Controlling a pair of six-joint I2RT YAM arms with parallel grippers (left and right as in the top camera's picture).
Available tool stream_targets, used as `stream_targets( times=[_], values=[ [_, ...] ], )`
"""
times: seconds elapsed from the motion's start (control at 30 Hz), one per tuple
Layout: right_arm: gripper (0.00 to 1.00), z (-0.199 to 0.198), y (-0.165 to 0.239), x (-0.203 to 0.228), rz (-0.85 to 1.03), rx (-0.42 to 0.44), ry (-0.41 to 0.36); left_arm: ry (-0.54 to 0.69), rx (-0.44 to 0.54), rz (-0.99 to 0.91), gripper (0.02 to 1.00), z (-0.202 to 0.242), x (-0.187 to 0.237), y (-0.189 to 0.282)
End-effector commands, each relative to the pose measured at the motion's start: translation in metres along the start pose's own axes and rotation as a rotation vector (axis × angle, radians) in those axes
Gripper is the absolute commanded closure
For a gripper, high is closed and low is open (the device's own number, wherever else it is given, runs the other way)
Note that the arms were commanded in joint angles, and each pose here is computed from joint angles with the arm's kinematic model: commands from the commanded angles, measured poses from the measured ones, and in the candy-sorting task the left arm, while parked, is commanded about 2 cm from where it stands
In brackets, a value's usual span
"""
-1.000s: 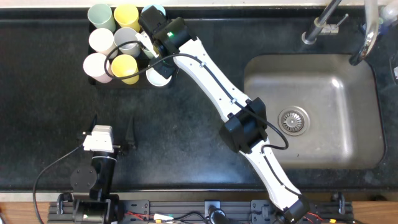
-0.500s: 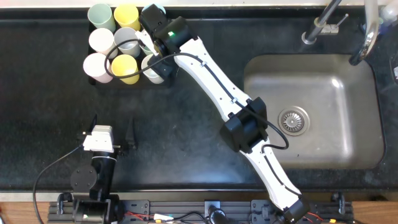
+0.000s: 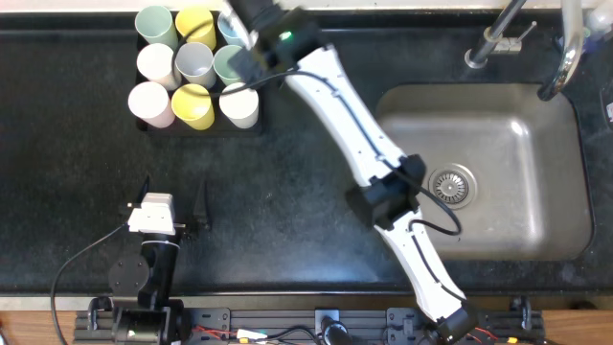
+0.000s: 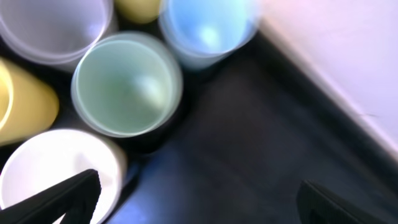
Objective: Store Cups
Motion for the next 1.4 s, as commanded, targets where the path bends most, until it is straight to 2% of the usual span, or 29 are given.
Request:
stream_targets(
  times=[0.03,0.1,0.2,0.3,0.43,0.53,0.6,0.7,0.8,0.9,1.0,1.13,1.3,1.4],
  values=[
    [0.003,-0.08,0.101,-0.033,-0.193,0.087,-0.195,-0.012,-0.001,-0.008,0.02,0.0,-0.001,0.0],
    [0.003,-0.112,0.134,-0.022,-0.196,0.118,-0.283,-0.012,-0.001,-0.007,0.02,0.0,0.0,0.0],
    [0.003,-0.159,0.182,0.004,-0.18,0.181,-0.37,-0.012,-0.001,-0.008,0.02,0.0,-0.001,0.0],
    [0.003,-0.206,0.232,0.017,-0.25,0.277,-0.497,-0.011,-0.001,-0.007,0.02,0.0,0.0,0.0],
    [0.003,-0.234,0.292,0.046,-0.293,0.335,-0.588,-0.011,-0.001,-0.008,0.02,0.0,-0.001,0.0],
    [0.003,-0.236,0.315,0.083,-0.23,0.345,-0.627,-0.012,-0.001,-0.007,0.02,0.0,0.0,0.0],
    [0.005,-0.229,0.319,0.115,-0.154,0.334,-0.655,-0.011,-0.001,-0.008,0.02,0.0,-0.001,0.0],
    [0.005,-0.204,0.313,0.169,-0.043,0.271,-0.7,-0.011,-0.001,-0.008,0.02,0.0,-0.001,0.0],
    [0.005,-0.182,0.294,0.207,-0.032,0.214,-0.708,-0.011,-0.001,-0.007,0.02,0.0,0.0,0.0],
    [0.005,-0.18,0.267,0.227,-0.175,0.224,-0.724,-0.012,-0.001,-0.008,0.02,0.0,-0.001,0.0],
    [0.003,-0.184,0.237,0.252,-0.377,0.282,-0.706,-0.012,-0.001,-0.008,0.02,0.0,-0.001,0.0],
    [0.005,-0.182,0.225,0.275,-0.586,0.329,-0.66,-0.012,-0.001,-0.008,0.02,0.0,-0.001,0.0],
    [0.003,-0.159,0.21,0.315,-0.632,0.304,-0.635,-0.011,-0.001,-0.008,0.02,0.0,-0.001,0.0],
    [0.003,-0.148,0.206,0.325,-0.677,0.278,-0.611,-0.011,-0.001,-0.008,0.02,0.0,-0.001,0.0]
  ],
)
Point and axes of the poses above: each gripper's point midway between its finger pads, its own y axis back along the fingers, its own z axis along the line the jaws close on, x = y × z, the point moved 1 cm from there along y, back along the fingers, and after that the axes turned 11 degrees about -y, right-handed, at the moved point
